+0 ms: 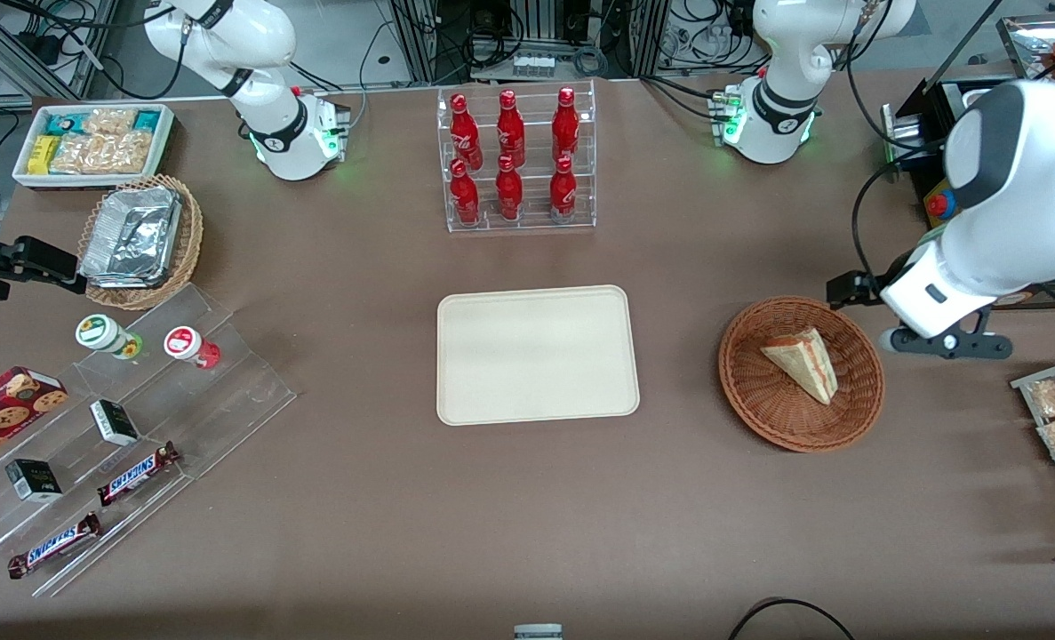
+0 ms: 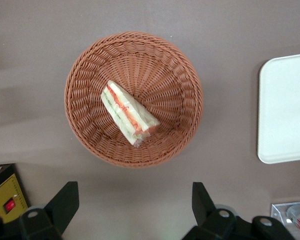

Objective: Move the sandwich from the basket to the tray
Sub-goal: 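Move the left gripper over the wrapped sandwich in the wicker basket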

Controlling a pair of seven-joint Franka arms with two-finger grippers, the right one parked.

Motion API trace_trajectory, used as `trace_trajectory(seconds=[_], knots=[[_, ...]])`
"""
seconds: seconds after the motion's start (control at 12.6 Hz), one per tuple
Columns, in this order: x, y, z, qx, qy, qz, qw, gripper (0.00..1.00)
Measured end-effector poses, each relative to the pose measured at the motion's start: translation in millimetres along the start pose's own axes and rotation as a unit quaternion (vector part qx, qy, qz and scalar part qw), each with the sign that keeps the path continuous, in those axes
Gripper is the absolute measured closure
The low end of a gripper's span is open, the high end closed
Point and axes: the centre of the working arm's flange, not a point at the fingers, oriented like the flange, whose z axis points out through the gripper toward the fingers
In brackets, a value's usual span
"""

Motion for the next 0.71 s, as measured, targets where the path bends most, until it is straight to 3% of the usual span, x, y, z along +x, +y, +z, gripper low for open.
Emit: trace_trajectory(seconds=[0.4, 0.56, 0.71], knots=[[2.1, -13.2, 52.6, -0.002, 0.012, -0.023, 0.9997, 0.0], [1.3, -17.2, 69.4, -0.003, 0.017, -0.066, 0.9976, 0.0], [-0.5, -18.0, 82.6, -0.005, 0.018, -0.144, 0.9895, 0.0]])
